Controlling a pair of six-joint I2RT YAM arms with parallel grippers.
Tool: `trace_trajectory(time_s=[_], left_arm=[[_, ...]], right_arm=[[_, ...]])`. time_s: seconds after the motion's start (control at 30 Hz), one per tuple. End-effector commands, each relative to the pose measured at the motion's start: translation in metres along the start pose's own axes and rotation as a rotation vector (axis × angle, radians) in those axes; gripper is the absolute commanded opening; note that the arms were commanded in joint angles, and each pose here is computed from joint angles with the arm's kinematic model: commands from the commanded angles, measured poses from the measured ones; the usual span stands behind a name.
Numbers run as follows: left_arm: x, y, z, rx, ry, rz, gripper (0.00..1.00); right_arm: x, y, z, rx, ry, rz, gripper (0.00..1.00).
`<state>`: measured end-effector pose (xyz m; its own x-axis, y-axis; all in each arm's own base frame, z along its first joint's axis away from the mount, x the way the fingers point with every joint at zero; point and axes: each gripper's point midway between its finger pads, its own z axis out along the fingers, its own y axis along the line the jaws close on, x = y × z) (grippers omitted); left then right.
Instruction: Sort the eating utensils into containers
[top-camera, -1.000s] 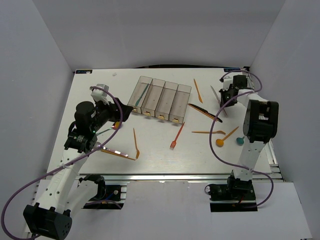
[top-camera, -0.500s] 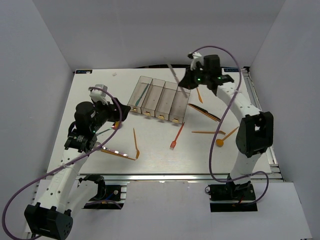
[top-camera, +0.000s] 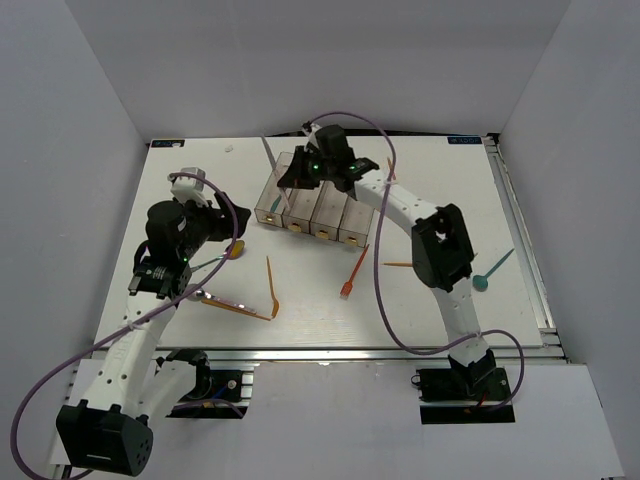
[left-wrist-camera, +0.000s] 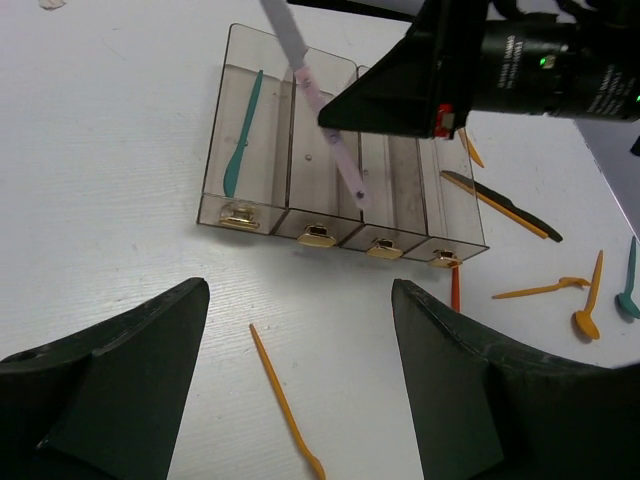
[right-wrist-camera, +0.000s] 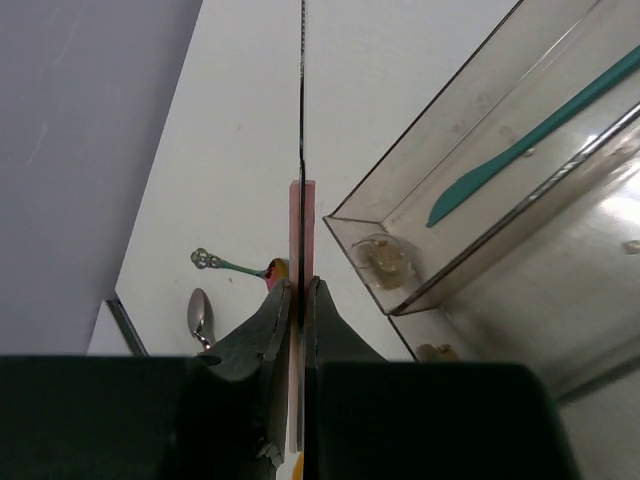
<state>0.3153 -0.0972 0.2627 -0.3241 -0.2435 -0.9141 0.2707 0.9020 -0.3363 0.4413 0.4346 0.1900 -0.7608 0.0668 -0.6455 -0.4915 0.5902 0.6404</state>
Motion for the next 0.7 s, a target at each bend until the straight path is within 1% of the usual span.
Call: trace_trajectory(time_s=[0.0,0.13,0.4,0.67], left_arm=[[0.000,0.007,0.002,-0.014,-0.004,-0.001,0.84],[0.002,0.010,0.005,-0.012,0.006,-0.010,0.84],[0.002,0.012,0.005,-0.009,0.008,-0.018,0.84],[0.001,0.010,0.004,-0.002,0.004,-0.017,0.84]], right_arm=[[-0.022,0.028,0.012,-0.039,-0.071,0.104,0.00],[-0.011,0.016,0.021,-0.009,-0.042,0.155,0.00],[0.006,-0.003,0.032,0.043,0.000,0.204,0.00],[0.012,-0.017,0.022,0.144,0.006,0.242,0.00]])
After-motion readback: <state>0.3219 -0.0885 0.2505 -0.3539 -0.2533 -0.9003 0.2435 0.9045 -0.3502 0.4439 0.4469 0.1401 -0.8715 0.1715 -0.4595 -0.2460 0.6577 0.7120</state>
